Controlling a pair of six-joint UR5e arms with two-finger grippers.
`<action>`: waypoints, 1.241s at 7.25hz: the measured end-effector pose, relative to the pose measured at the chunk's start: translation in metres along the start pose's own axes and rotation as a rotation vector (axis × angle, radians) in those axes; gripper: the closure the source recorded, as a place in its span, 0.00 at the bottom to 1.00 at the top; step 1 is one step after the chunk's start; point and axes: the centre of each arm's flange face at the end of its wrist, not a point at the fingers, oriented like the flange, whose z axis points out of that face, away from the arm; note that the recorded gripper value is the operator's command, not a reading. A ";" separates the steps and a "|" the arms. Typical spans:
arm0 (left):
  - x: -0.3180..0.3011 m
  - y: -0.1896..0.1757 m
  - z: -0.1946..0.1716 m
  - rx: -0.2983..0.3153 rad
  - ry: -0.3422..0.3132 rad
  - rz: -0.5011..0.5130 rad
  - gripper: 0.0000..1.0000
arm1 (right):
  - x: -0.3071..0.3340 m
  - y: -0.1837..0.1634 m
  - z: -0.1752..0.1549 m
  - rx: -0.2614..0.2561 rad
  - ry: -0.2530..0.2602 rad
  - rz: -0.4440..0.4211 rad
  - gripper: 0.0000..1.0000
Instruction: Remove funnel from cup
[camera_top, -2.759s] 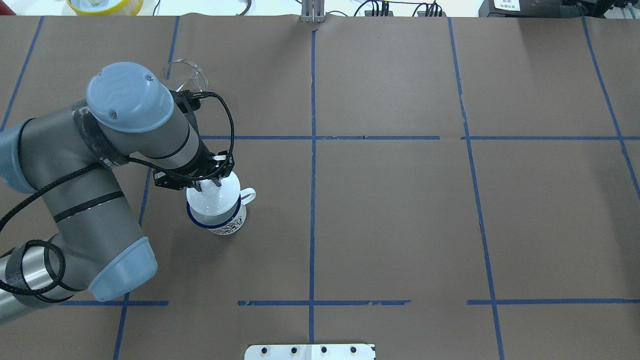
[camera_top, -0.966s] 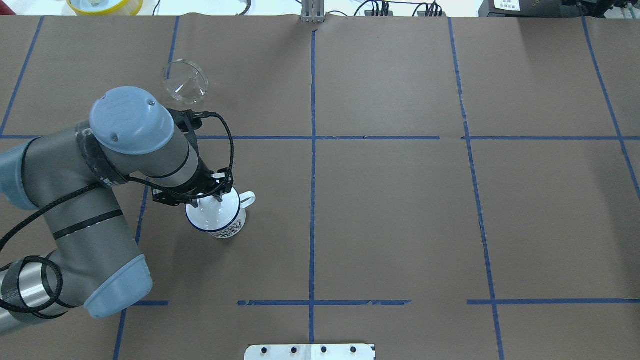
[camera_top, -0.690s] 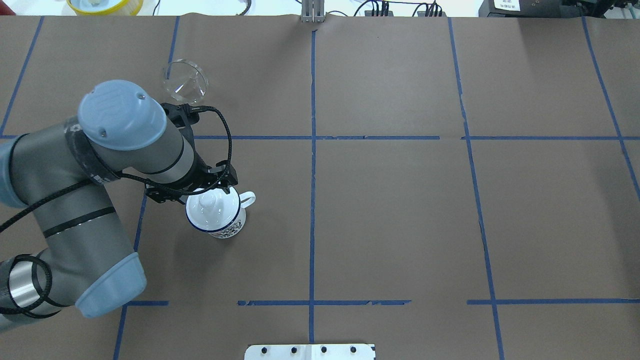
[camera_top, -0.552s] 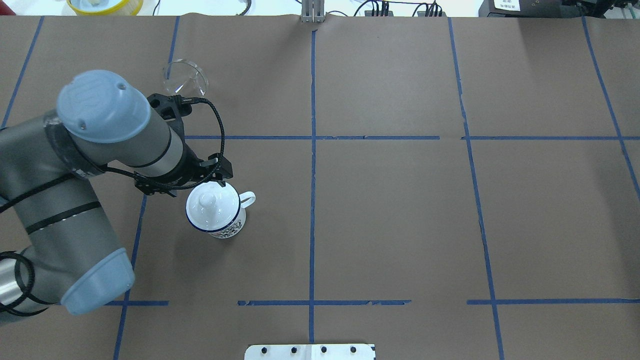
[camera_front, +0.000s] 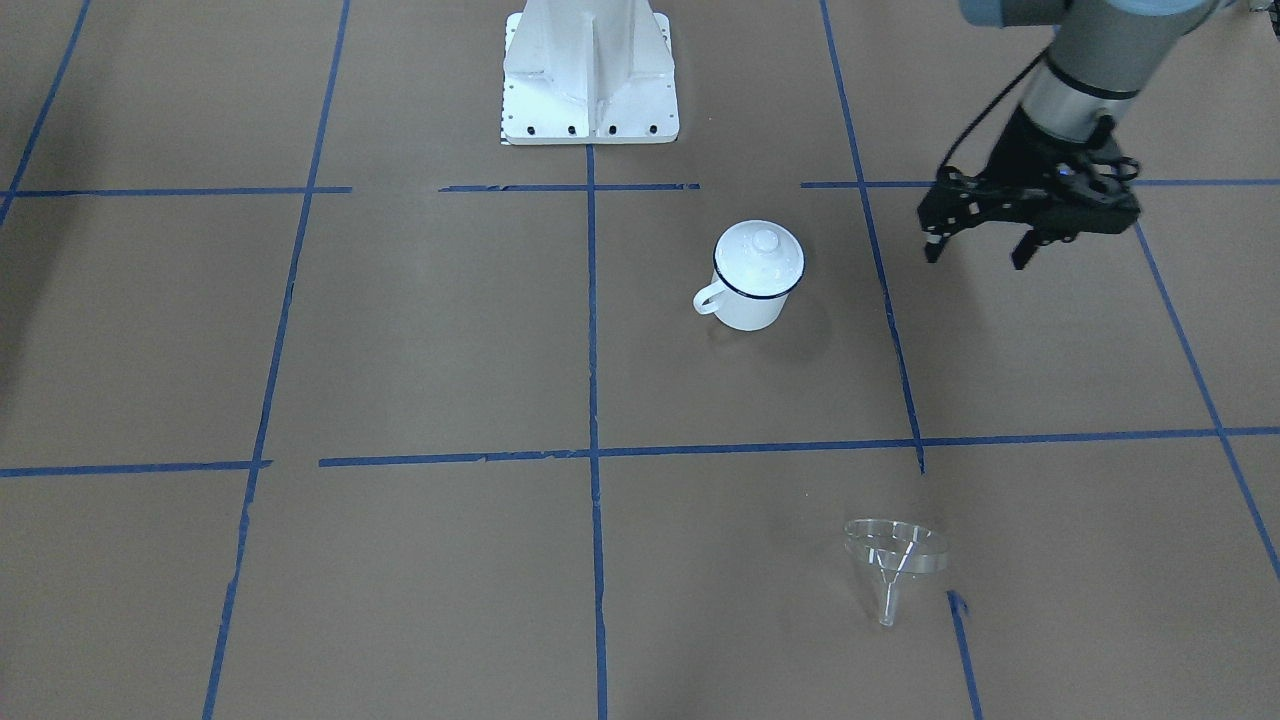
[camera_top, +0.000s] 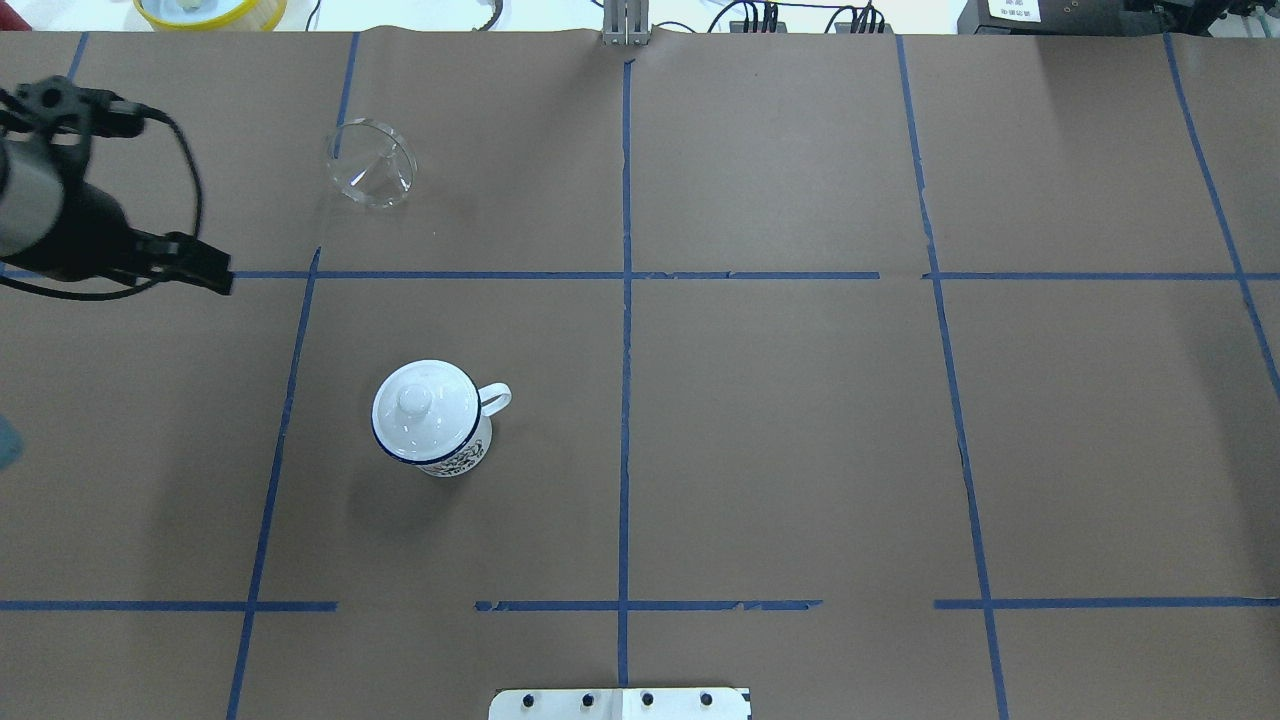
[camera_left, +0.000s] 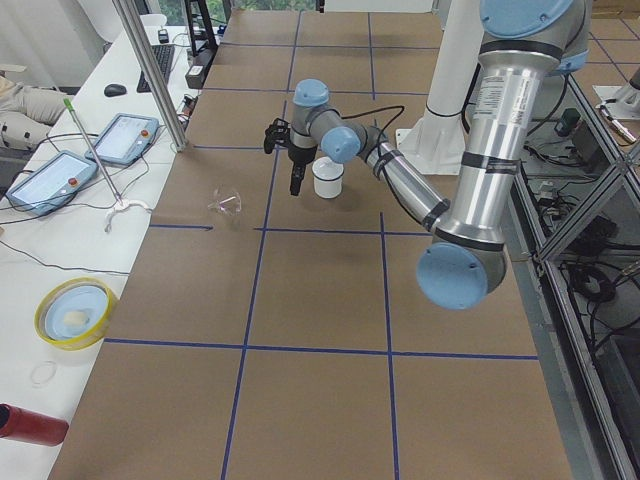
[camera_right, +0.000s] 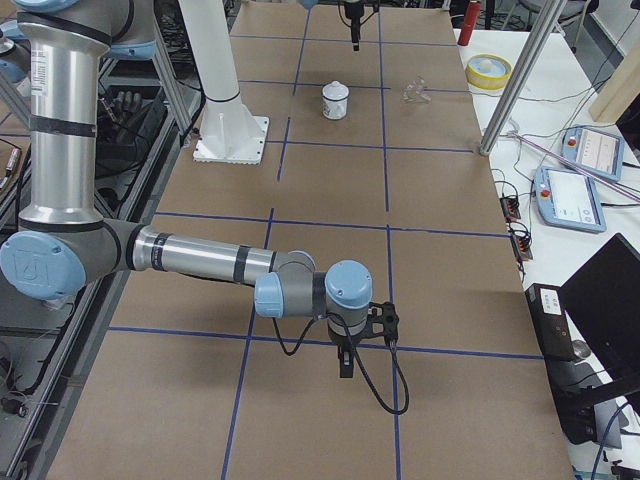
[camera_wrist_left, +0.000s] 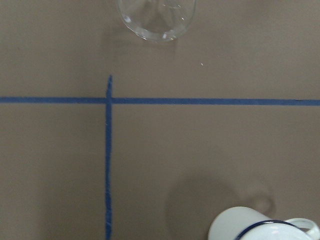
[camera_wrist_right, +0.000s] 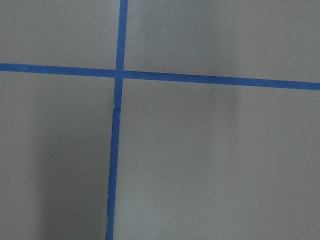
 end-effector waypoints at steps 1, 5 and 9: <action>-0.081 0.001 -0.006 -0.015 0.007 0.045 0.00 | 0.000 0.000 0.000 0.000 0.000 0.000 0.00; -0.385 0.088 -0.002 -0.105 -0.039 0.136 0.00 | 0.000 0.000 0.000 0.000 0.000 0.000 0.00; -0.408 0.098 -0.025 -0.175 -0.045 -0.024 0.00 | 0.000 0.000 0.000 0.001 0.000 -0.001 0.00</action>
